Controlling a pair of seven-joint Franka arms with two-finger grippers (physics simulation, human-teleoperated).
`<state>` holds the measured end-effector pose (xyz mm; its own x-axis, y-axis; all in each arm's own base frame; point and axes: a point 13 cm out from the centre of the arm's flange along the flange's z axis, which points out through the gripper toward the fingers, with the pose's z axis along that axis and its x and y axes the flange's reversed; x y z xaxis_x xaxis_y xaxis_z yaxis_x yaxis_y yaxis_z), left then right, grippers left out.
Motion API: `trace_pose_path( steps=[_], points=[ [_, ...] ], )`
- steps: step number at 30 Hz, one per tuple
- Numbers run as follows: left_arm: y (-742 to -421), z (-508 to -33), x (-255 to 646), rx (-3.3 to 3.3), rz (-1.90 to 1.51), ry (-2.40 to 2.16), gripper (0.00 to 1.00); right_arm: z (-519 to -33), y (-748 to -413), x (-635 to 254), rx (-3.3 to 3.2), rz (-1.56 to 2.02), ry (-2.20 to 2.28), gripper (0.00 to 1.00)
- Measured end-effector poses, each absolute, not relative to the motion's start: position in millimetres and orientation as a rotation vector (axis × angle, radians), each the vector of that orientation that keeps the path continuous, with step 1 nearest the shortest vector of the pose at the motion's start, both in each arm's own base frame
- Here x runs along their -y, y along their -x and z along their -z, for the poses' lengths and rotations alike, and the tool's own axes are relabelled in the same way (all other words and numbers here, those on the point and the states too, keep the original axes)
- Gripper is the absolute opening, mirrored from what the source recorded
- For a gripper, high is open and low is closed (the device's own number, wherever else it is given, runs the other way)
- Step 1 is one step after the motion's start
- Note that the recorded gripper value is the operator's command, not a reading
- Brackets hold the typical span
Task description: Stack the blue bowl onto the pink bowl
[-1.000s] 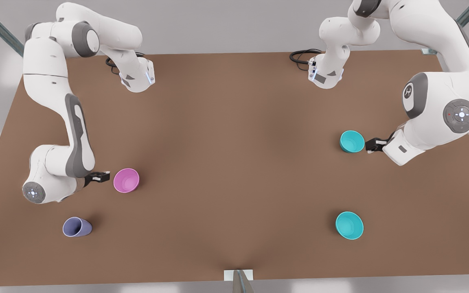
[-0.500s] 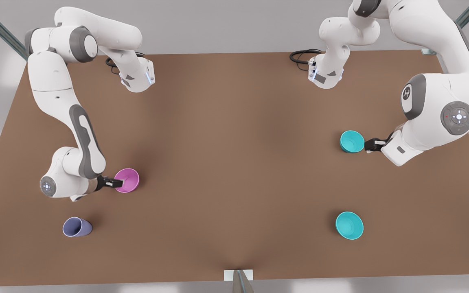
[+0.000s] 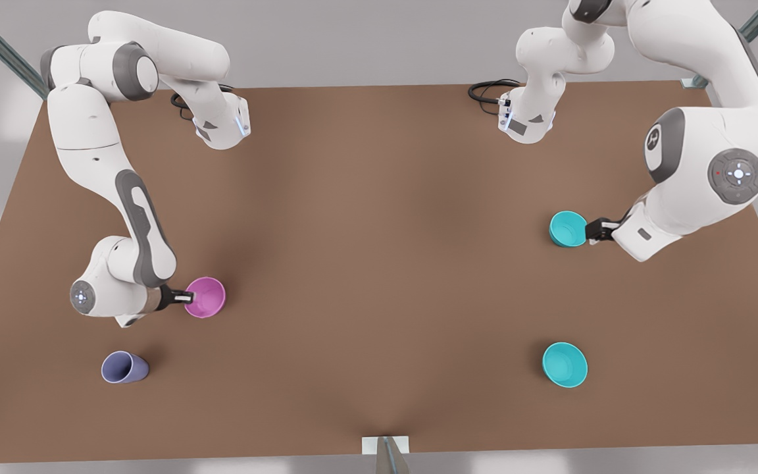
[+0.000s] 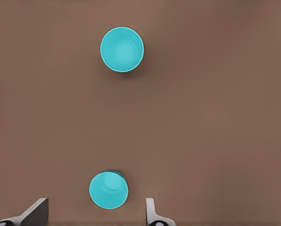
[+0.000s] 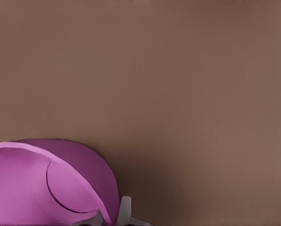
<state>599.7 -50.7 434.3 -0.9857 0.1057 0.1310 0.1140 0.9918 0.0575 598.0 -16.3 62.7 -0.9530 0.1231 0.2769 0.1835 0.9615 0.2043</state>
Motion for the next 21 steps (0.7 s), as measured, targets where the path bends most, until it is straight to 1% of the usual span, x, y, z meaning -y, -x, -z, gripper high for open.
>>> trace_pose_path(
  steps=[2,4,7,9,12,16,18,21],
  points=[
    [-599,-435,52,3.008,0.099,0.163,1.0,-78,-607,11,2.872,0.341,0.193,0.21],
    [-599,-435,51,3.008,0.099,0.156,1.0,-109,-621,-12,2.902,0.387,0.144,0.21],
    [-599,-434,51,3.008,0.1,0.148,1.0,-157,-644,-100,2.909,0.57,0.029,0.21],
    [-599,-434,51,3.006,0.1,0.144,1.0,-170,-652,-182,2.891,0.674,-0.079,0.21],
    [-600,-432,50,3.005,0.101,0.136,1.0,-155,-649,-306,2.864,0.752,-0.191,0.21],
    [-604,-425,45,2.998,0.095,0.115,1.0,-137,-636,-421,2.874,0.801,-0.204,0.21],
    [-603,-424,48,2.996,0.091,0.119,1.0,-116,-629,-456,2.91,0.757,-0.178,0.21],
    [-602,-425,50,2.994,0.087,0.121,1.0,-92,-630,-476,2.961,0.696,-0.1,0.21]
  ],
)
